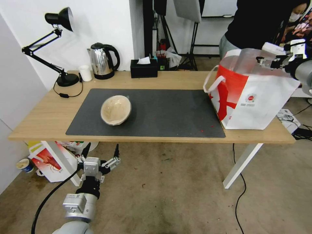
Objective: Pick up the trash from the table and place it into the takeout bag.
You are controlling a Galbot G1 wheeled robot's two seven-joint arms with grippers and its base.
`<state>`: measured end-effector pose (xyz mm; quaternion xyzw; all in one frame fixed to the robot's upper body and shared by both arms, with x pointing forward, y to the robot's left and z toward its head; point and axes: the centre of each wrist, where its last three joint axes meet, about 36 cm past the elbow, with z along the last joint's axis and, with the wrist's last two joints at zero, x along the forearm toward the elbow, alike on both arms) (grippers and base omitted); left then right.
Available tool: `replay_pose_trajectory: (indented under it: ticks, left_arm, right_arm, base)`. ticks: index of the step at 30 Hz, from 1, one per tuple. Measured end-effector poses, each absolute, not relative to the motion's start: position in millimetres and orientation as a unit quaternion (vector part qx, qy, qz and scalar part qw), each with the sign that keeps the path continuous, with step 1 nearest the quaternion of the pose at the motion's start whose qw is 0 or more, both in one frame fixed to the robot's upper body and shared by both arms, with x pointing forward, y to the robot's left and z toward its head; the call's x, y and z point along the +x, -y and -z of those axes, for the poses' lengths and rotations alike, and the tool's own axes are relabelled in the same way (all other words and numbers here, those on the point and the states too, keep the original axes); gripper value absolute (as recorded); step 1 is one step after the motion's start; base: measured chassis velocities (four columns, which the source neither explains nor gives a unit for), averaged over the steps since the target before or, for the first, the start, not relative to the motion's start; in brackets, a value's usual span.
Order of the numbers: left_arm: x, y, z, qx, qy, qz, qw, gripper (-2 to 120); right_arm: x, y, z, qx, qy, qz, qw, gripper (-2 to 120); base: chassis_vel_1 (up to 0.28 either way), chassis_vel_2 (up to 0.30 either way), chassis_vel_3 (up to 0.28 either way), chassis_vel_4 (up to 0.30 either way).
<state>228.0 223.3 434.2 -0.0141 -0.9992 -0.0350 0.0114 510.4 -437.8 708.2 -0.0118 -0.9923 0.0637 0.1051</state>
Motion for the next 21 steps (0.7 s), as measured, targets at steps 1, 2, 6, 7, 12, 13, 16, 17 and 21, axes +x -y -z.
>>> replay_pose_trajectory:
  ticks: [1,2,6,7,12,13,16,17,21]
  left_arm:
    - [228,-223,-434,-0.014,0.999,0.035,0.011,100]
    - [228,-223,-434,-0.014,0.999,0.035,0.011,100]
    - [228,-223,-434,-0.014,0.999,0.035,0.011,100]
    - [228,-223,-434,-0.014,0.999,0.035,0.011,100]
    - [228,-223,-434,-0.014,0.999,0.035,0.011,100]
    - [228,-223,-434,-0.014,0.999,0.035,0.011,100]
    - [228,-223,-434,-0.014,0.999,0.035,0.011,100]
    - [228,-223,-434,-0.014,0.999,0.035,0.011,100]
    - [228,-223,-434,-0.014,0.999,0.035,0.011,100]
  right_arm:
    - [509,437,-709,-0.011,0.992,-0.066,0.104,99]
    - [509,437,-709,-0.01,0.992,-0.066,0.104,99]
    - [506,433,-712,-0.006,0.993,-0.069,0.1,100]
    - [505,432,-713,-0.003,0.993,-0.069,0.097,100]
    - [497,424,-719,0.006,0.994,-0.07,0.085,100]
    - [497,424,-719,0.006,0.994,-0.07,0.085,100]
    - [491,418,-721,0.006,0.994,-0.073,0.078,100]
    - [489,416,-722,0.007,0.995,-0.071,0.072,100]
    - [480,411,-722,0.013,0.999,-0.045,0.012,100]
  base:
    - [0.0,0.0,0.0,0.0]
    - [0.0,0.0,0.0,0.0]
    - [0.0,0.0,0.0,0.0]
    - [0.0,0.0,0.0,0.0]
    - [0.0,0.0,0.0,0.0]
    - [0.0,0.0,0.0,0.0]
    - [0.0,0.0,0.0,0.0]
    - [0.0,0.0,0.0,0.0]
    - [0.0,0.0,0.0,0.0]
